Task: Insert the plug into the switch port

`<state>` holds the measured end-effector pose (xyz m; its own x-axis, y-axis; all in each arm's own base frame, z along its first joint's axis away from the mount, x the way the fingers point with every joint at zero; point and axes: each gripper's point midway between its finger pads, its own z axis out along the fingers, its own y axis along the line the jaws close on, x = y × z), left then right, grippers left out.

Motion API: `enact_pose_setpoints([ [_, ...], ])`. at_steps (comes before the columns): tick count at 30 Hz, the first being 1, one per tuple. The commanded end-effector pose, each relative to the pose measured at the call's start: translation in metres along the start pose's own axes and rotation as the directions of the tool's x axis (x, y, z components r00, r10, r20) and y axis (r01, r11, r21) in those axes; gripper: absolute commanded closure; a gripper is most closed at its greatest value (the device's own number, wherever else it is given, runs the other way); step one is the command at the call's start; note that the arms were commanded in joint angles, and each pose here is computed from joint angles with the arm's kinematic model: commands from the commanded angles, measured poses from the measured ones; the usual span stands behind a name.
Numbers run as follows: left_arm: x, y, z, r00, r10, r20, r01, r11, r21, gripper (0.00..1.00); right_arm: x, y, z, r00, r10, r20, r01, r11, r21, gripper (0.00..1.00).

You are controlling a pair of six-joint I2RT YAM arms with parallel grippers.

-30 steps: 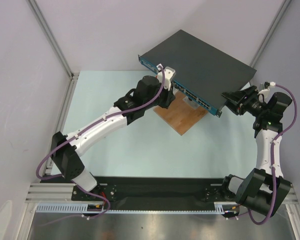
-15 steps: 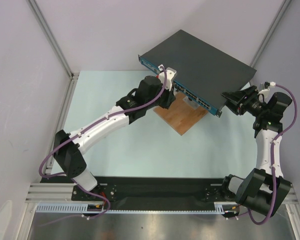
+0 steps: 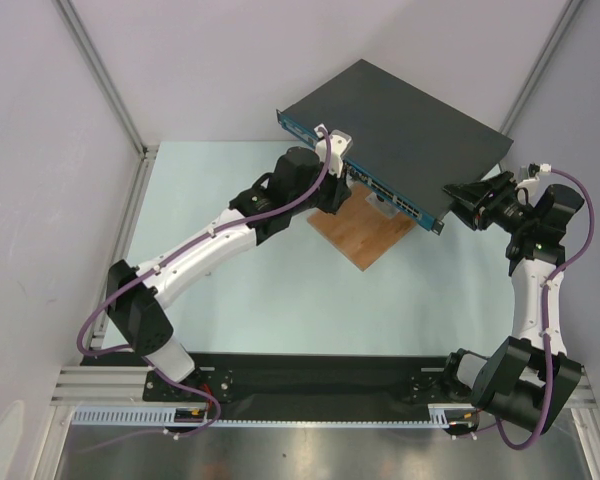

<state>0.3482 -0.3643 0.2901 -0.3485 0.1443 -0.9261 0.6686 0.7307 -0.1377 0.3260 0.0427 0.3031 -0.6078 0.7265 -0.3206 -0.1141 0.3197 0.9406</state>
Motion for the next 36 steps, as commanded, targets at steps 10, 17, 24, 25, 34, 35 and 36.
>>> enact_pose_setpoints([
  [10,-0.042,0.003,-0.001,0.993,0.020,0.118,-0.019,1.000,-0.009,1.00,-0.010,-0.001,0.006,0.982,-0.185,0.046,0.186,0.983,0.001,1.00],
  [17,-0.044,0.004,0.006,0.991,0.043,0.125,-0.042,0.999,-0.010,1.00,-0.010,-0.002,0.007,0.982,-0.182,0.042,0.182,0.983,0.002,1.00],
  [24,-0.050,-0.001,0.009,0.989,0.049,0.138,-0.050,0.999,0.003,1.00,-0.009,-0.003,0.008,0.983,-0.178,0.040,0.178,0.984,0.003,1.00],
  [25,-0.051,-0.002,0.009,0.989,0.051,0.141,-0.052,0.999,0.006,1.00,-0.009,-0.003,0.008,0.984,-0.174,0.040,0.174,0.985,0.003,1.00],
  [34,-0.041,-0.012,0.009,0.981,0.134,0.142,-0.136,0.991,0.008,1.00,-0.011,-0.001,0.010,0.987,-0.158,0.037,0.158,0.987,-0.009,1.00],
  [35,-0.041,-0.011,0.009,0.980,0.139,0.144,-0.141,0.990,0.003,1.00,-0.011,-0.001,0.010,0.986,-0.161,0.039,0.161,0.987,-0.010,1.00],
  [36,-0.040,-0.010,0.010,0.979,0.142,0.145,-0.143,0.990,-0.003,1.00,-0.011,-0.001,0.010,0.987,-0.158,0.036,0.159,0.987,-0.010,1.00],
])
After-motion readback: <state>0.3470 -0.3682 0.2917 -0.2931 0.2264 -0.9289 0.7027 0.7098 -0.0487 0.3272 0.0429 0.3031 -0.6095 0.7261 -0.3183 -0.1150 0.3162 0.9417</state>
